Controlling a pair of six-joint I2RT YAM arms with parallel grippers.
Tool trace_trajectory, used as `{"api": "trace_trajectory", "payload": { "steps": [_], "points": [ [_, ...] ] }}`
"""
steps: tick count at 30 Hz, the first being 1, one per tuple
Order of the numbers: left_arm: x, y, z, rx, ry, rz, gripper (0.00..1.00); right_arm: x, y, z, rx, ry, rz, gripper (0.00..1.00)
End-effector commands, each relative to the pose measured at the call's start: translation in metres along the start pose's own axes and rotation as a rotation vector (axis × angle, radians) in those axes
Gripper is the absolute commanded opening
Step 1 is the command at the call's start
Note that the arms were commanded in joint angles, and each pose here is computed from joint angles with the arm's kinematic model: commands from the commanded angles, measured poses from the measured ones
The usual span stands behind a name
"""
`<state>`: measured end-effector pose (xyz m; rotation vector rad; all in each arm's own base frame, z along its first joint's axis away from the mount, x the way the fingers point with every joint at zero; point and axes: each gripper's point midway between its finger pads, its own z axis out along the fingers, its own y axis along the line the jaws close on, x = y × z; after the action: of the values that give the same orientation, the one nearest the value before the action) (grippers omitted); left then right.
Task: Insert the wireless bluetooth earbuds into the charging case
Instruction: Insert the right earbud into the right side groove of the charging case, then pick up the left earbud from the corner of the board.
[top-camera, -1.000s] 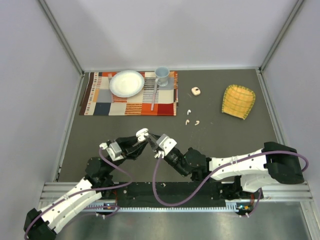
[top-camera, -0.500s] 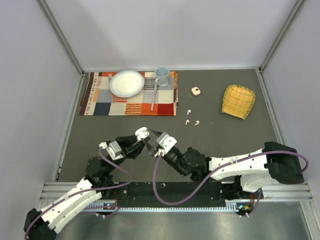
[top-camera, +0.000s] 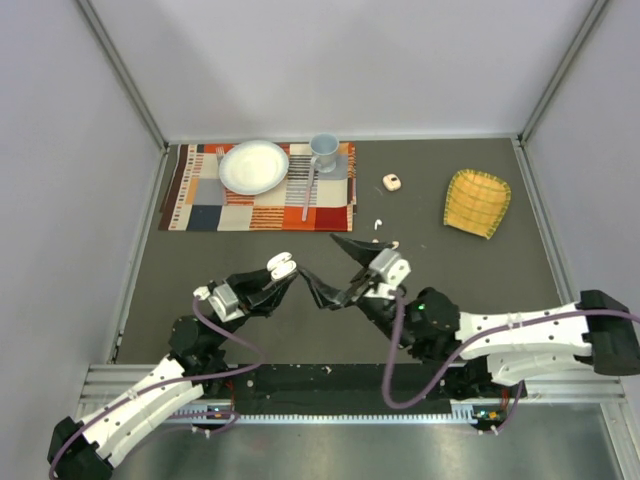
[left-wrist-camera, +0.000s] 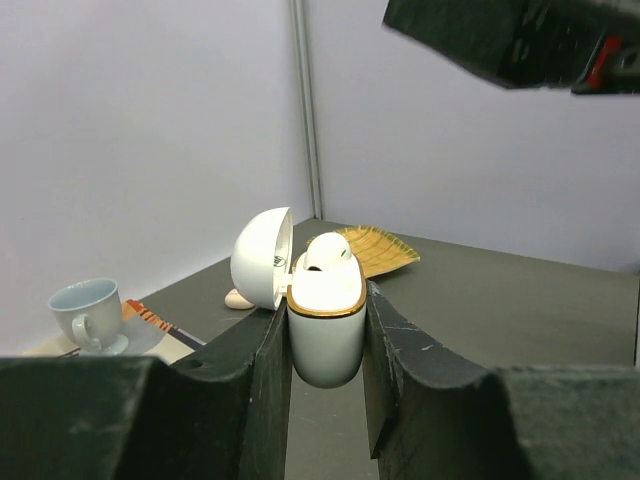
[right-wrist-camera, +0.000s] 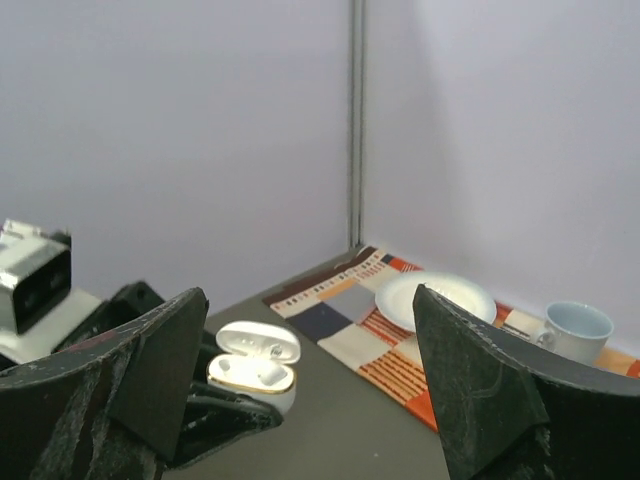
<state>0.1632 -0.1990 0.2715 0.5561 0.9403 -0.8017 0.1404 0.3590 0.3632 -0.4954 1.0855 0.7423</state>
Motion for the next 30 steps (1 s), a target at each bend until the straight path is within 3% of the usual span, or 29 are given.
{"api": "trace_trajectory", "payload": {
  "steps": [1, 5, 6, 9, 10, 12, 13, 14, 17, 24, 30],
  "points": [
    [0.010, 0.001, -0.008, -0.011, -0.006, 0.010, 0.00, -0.042, -0.028, -0.007, 0.075, -0.101, 0.113, 0.81],
    [0.009, 0.001, -0.007, -0.009, -0.008, 0.011, 0.00, -0.025, -0.041, -0.007, 0.122, -0.018, 0.154, 0.61],
    [0.007, 0.000, -0.007, -0.006, -0.013, 0.012, 0.00, -0.019, -0.042, -0.006, 0.134, 0.006, 0.152, 0.52],
    [0.007, 0.000, -0.007, -0.002, -0.010, 0.015, 0.00, -0.003, -0.067, -0.009, 0.275, 0.075, 0.154, 0.49],
    [0.006, -0.001, -0.007, 0.000, -0.011, 0.015, 0.00, 0.014, -0.079, -0.012, 0.325, 0.138, 0.140, 0.49],
    [0.006, -0.001, -0.007, 0.001, -0.013, 0.016, 0.00, 0.020, -0.102, -0.013, 0.428, 0.201, 0.176, 0.60],
    [0.005, -0.001, -0.008, 0.003, -0.016, 0.018, 0.00, 0.051, -0.125, -0.028, 0.518, 0.336, 0.196, 0.63],
    [0.005, -0.001, -0.008, 0.000, -0.013, 0.019, 0.00, 0.057, -0.134, -0.030, 0.541, 0.373, 0.243, 0.67],
    [0.007, -0.001, -0.009, -0.003, -0.008, 0.017, 0.00, 0.088, -0.173, -0.048, 0.649, 0.519, 0.344, 0.72],
    [0.004, 0.002, -0.010, -0.017, -0.016, 0.024, 0.00, 0.157, -0.222, -0.077, 0.727, 0.804, 0.633, 0.86],
    [0.000, 0.001, -0.011, -0.012, -0.022, 0.026, 0.00, 0.183, -0.248, -0.077, 0.851, 0.964, 0.587, 0.91]
  ]
}}
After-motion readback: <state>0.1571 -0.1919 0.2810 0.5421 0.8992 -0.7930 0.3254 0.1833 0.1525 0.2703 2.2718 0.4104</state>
